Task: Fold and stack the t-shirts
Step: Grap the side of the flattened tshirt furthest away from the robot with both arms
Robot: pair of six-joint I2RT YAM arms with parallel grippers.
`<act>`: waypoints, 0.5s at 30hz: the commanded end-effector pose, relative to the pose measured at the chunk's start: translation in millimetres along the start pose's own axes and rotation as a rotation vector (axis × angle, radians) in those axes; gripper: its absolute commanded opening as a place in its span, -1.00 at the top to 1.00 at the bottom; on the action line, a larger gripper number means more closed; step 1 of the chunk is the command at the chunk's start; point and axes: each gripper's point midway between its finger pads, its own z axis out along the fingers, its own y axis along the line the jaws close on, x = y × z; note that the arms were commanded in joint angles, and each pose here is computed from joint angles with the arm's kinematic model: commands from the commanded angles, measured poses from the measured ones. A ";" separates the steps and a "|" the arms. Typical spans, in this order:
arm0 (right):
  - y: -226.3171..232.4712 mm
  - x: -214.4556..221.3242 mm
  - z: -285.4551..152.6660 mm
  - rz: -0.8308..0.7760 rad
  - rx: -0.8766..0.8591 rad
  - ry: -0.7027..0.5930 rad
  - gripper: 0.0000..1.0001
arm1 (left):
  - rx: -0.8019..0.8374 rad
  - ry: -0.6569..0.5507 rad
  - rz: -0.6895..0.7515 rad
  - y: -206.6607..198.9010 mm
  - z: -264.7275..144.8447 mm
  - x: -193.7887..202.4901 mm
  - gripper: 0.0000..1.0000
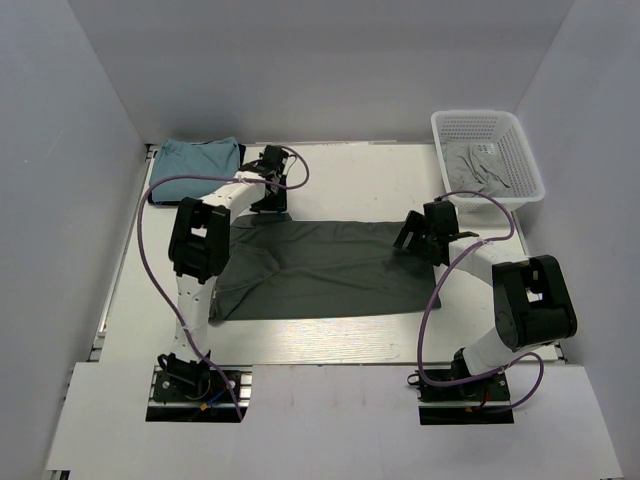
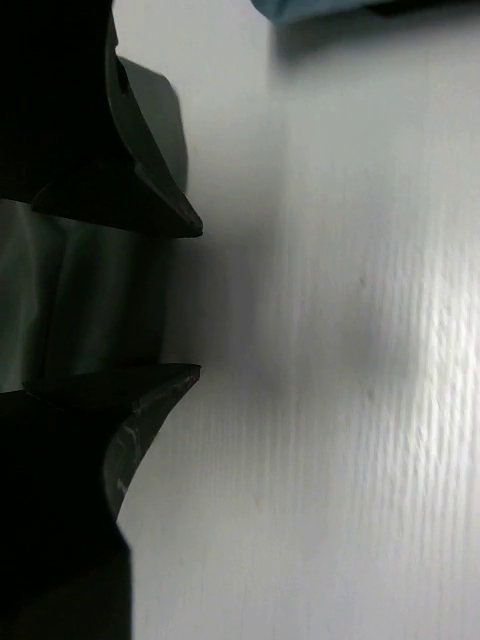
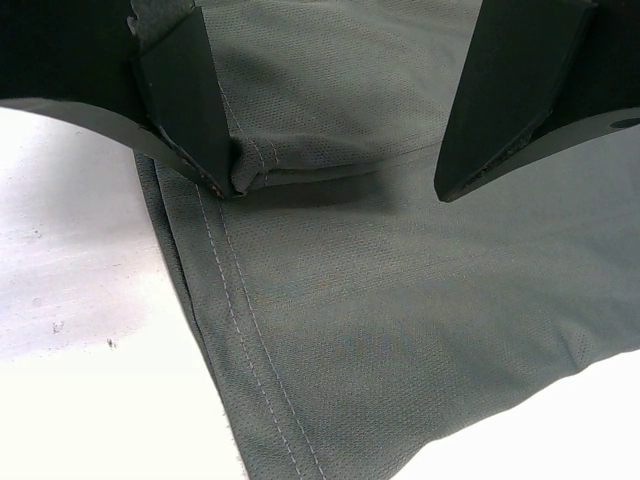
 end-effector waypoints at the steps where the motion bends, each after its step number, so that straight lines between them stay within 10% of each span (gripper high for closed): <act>1: -19.6 39.5 4.3 -0.013 0.049 0.132 -0.73 | -0.069 -0.077 -0.080 30.5 -39.8 -21.0 -0.28; 10: -19.0 39.0 3.5 -0.014 0.047 0.132 -0.73 | -0.018 -0.014 -0.051 25.0 -34.2 7.1 -0.20; 15: -18.8 39.0 3.8 -0.008 0.047 0.135 -0.73 | 0.004 0.014 -0.045 20.8 -27.3 18.0 0.93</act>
